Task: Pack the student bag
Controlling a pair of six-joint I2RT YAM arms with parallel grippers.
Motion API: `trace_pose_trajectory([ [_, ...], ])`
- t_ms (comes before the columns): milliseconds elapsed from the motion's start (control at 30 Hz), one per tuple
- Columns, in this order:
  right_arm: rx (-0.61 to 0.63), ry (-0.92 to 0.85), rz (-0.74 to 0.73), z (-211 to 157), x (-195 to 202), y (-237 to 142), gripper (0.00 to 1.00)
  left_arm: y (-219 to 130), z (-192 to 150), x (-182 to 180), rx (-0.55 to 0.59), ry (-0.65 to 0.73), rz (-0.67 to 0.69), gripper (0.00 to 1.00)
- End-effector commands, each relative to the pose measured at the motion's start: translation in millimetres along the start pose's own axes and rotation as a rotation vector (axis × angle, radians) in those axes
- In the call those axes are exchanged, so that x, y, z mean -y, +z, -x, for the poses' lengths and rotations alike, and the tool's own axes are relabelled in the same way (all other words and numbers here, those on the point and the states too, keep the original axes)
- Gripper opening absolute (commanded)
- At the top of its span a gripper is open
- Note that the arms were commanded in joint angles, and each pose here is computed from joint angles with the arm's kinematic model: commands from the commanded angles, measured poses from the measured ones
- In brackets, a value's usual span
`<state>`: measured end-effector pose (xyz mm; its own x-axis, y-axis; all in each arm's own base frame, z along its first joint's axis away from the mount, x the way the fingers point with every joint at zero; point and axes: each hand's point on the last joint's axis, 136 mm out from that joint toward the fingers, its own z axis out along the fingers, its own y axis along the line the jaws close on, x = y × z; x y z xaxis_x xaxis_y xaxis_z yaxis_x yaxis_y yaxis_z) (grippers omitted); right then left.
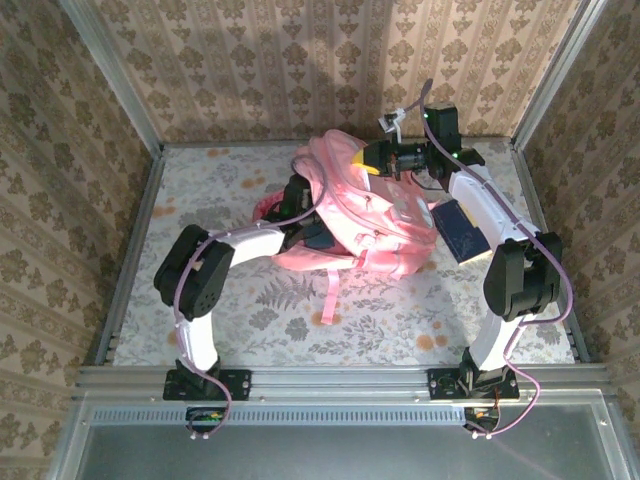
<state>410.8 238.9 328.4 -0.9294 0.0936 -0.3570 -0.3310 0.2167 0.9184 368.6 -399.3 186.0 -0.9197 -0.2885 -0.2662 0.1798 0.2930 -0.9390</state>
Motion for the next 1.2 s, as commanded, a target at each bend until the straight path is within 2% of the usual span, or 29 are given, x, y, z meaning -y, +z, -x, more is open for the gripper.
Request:
trace_pose_trajectory([
  [0, 0.021, -0.216, 0.08, -4, -69, -18, 0.0, -12, 3, 18, 0.027, 0.055, -0.036, 0.69],
  [67, 0.037, -0.211, 0.062, -1, -66, -20, 0.0, -25, 4, 17, 0.037, 0.067, -0.016, 0.76],
  [167, 0.065, -0.213, 0.027, 3, -61, -23, 0.0, -46, 8, 13, 0.062, 0.067, 0.007, 0.81],
  [533, 0.126, -0.202, -0.064, 9, -46, -36, 0.0, -109, 12, 4, 0.117, 0.031, 0.005, 0.84],
  [667, 0.155, -0.212, -0.158, 8, -33, -40, 0.0, -143, 11, -7, 0.159, 0.019, 0.09, 0.83],
  [733, 0.162, -0.225, -0.214, 6, -26, -38, 0.0, -174, 20, -23, 0.226, 0.016, 0.205, 0.82],
  [833, 0.146, -0.237, -0.289, 0, -11, -22, 0.0, -218, 23, -34, 0.315, 0.036, 0.36, 0.82],
  [967, 0.119, -0.226, -0.421, -9, 24, 8, 0.0, -264, 26, -29, 0.408, 0.063, 0.454, 0.82],
  [1100, 0.036, -0.22, -0.54, -25, 48, 43, 0.0, -294, 22, -12, 0.469, 0.132, 0.486, 0.82],
  [1167, 0.005, -0.218, -0.581, -30, 57, 54, 0.06, -299, 19, -2, 0.471, 0.168, 0.477, 0.82],
])
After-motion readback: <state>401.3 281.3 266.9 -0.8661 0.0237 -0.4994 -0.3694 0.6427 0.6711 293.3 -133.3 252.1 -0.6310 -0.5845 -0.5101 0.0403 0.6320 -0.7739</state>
